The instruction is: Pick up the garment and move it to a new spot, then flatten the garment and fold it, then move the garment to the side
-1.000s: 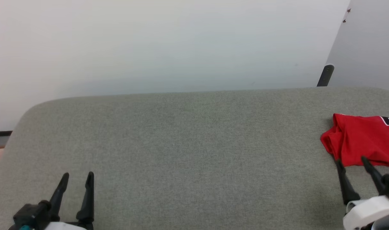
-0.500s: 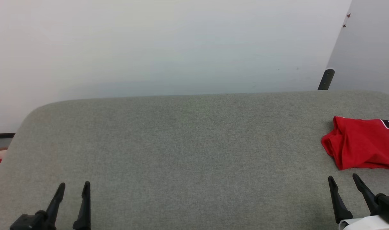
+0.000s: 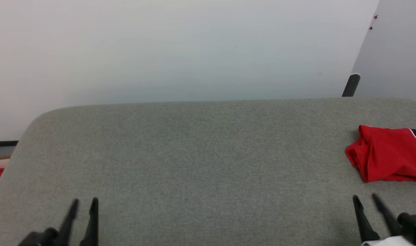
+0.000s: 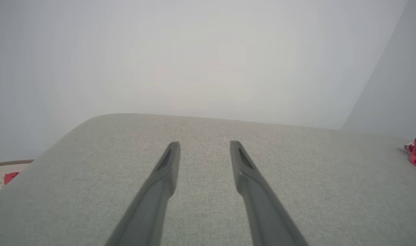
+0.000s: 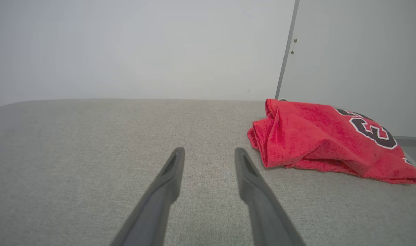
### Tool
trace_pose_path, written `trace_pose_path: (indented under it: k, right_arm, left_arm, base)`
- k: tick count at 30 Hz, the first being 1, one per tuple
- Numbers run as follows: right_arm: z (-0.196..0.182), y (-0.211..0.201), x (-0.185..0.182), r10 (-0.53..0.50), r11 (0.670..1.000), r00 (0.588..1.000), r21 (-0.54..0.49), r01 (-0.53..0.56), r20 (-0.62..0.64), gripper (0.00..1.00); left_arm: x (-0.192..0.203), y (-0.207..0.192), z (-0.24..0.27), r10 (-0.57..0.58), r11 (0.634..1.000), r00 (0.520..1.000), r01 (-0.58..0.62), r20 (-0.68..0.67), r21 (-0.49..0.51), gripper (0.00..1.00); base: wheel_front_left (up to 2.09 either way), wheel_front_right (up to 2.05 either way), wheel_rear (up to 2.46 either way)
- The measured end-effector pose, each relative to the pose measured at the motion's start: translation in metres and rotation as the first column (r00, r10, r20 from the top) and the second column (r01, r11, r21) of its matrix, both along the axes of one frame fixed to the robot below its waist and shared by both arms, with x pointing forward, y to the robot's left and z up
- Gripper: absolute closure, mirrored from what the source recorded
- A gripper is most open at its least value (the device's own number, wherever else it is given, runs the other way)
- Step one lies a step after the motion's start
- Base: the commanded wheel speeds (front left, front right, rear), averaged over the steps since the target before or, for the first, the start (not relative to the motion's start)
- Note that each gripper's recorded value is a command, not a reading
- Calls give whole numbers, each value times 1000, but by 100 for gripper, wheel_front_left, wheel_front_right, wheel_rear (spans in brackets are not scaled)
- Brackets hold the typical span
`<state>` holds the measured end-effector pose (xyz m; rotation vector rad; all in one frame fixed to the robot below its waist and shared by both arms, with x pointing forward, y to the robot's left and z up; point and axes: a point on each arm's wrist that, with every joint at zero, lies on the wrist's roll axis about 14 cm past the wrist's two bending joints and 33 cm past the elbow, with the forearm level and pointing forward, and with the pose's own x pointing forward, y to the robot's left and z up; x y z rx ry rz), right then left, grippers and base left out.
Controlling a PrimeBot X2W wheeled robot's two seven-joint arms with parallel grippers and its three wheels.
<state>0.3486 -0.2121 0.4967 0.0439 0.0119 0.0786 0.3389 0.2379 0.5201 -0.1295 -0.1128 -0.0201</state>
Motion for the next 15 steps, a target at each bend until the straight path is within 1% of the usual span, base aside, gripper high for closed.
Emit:
trace_pose_path:
  k: [5,9,15]
  right_arm:
    - [-24,3,-9,-10,1000,997,28,12,-74,100]
    - [-26,2,-9,-25,994,996,105,35,-90,100]
    - [-26,1,-7,-43,974,994,219,65,-104,100]
  left_arm:
    - [-7,-7,-24,3,999,997,-6,-72,-45,100]
    - [-6,-6,-28,12,993,996,-23,-91,-115,100]
    - [-3,-5,-29,22,974,994,-45,-104,-222,100]
  base:
    - [0,0,0]
    - [0,0,0]
    - [0,0,0]
